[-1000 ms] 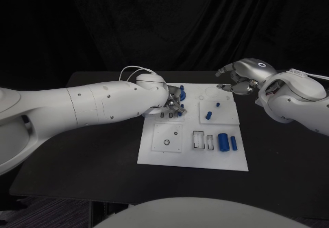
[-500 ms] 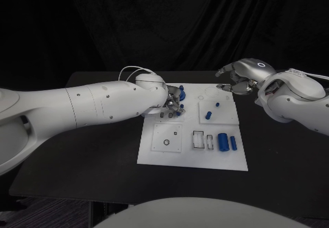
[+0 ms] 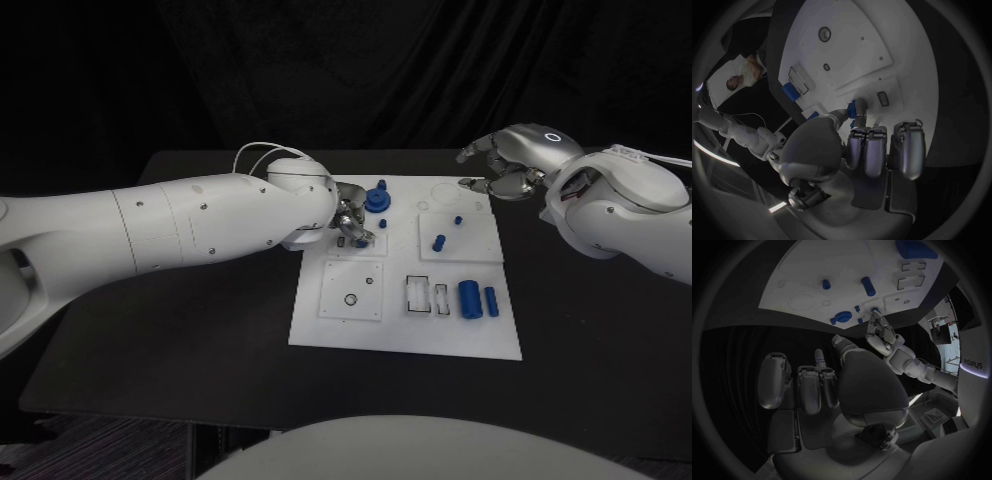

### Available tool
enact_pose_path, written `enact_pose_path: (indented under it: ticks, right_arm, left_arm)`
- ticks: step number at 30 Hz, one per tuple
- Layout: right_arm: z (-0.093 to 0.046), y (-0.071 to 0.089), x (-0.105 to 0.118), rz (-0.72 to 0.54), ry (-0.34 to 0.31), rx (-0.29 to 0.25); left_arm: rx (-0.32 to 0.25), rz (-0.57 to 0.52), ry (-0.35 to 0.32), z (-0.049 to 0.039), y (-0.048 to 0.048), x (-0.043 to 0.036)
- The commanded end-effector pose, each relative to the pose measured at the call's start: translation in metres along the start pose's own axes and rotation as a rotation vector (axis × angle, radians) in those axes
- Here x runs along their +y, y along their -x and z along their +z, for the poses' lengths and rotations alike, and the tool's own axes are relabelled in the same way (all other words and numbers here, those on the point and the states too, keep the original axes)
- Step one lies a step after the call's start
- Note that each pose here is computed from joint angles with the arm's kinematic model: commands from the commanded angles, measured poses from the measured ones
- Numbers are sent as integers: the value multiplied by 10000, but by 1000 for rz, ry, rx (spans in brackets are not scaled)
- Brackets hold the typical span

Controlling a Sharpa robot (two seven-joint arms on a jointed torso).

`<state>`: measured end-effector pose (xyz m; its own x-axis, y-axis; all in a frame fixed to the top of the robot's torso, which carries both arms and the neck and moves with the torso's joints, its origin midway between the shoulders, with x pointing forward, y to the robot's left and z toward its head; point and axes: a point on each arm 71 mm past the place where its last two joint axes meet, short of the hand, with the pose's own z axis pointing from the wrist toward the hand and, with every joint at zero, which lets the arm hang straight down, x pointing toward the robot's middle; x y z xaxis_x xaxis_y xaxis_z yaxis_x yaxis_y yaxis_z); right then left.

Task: Assemble the parts on the task board

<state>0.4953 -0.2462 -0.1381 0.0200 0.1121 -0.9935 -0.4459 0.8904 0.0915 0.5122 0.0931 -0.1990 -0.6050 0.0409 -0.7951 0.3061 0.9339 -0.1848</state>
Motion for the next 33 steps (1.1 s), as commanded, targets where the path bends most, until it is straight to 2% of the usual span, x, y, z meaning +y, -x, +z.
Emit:
enact_pose_path:
  ticks: [1,6,13,26,33]
  right_arm:
    - [-9,-15,-27,-4,-26,14]
    - [-13,-19,-35,-5,-30,21]
    - [-13,-25,-39,-6,-34,30]
    - [-10,-40,-40,-9,-42,49]
    - [-6,-47,-40,-2,-47,57]
  left_arm:
    - [6,-50,14,-27,-26,25]
    - [12,-96,31,-70,-49,82]
    - [-8,-127,54,-102,-48,140]
    - [-112,-195,88,-144,7,223]
    - [-134,-207,89,-142,23,231]
